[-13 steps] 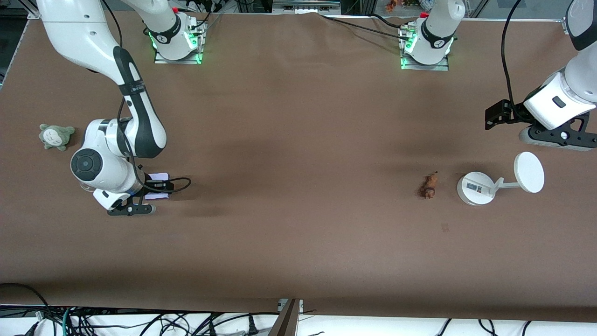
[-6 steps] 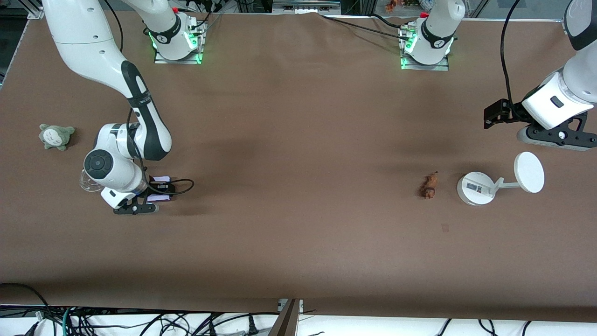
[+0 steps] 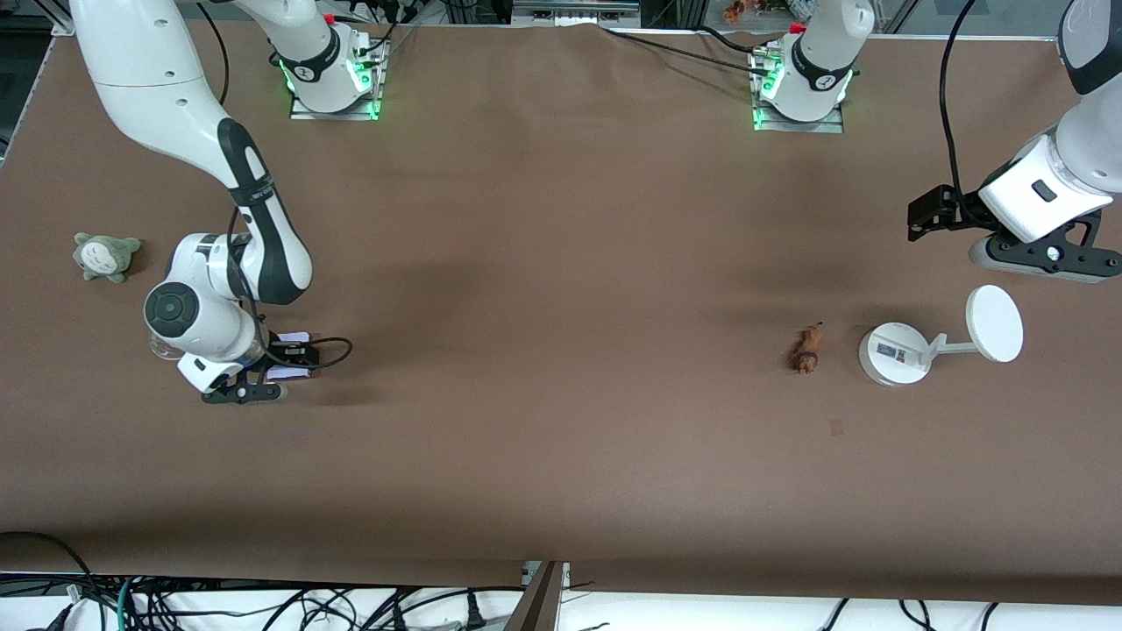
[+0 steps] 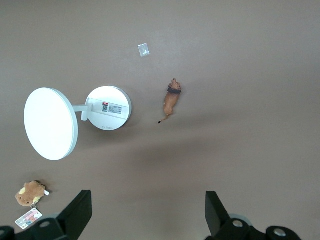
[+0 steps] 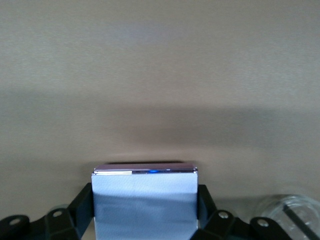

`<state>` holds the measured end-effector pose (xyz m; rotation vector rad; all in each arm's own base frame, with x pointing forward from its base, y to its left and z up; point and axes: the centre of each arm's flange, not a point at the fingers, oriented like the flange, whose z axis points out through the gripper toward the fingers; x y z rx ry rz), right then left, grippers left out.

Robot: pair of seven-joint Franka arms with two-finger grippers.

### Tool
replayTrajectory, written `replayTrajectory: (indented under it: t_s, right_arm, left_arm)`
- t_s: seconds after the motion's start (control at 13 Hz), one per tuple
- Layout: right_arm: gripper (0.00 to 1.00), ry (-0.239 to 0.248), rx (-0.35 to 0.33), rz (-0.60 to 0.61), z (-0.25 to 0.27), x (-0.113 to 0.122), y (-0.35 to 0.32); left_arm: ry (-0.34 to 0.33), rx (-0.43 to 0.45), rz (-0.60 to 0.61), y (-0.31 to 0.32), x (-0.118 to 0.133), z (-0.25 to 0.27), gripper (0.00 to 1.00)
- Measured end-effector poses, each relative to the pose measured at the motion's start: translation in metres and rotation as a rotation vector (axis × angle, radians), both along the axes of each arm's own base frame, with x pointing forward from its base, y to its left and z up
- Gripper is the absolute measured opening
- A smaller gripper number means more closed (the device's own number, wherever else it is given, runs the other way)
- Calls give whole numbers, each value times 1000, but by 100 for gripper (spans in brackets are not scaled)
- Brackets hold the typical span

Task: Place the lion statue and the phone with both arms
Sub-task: 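Lower the held phone onto the table beside the clear cup, then open the right gripper to release the phone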

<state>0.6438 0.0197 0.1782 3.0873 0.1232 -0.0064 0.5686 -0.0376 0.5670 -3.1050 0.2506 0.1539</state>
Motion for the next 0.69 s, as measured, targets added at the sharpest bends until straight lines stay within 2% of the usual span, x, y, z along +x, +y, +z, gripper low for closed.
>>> replayTrajectory:
  t_s: [0.08,0.23,0.54,0.69]
  right_arm:
    - [85,0,0,0,0,0,0]
    - [99,-2,3,4,0,0,2]
    - [100,-6,8,8,10,2,6]
    - [100,28,19,8,37,4,10]
  left_arm:
    - [0,0,-7,-4,0,0,100]
    - [0,-1,-15,-9,-1,0,100]
    - [0,-1,-15,-9,-1,0,100]
    - [0,-1,-15,-9,-1,0,100]
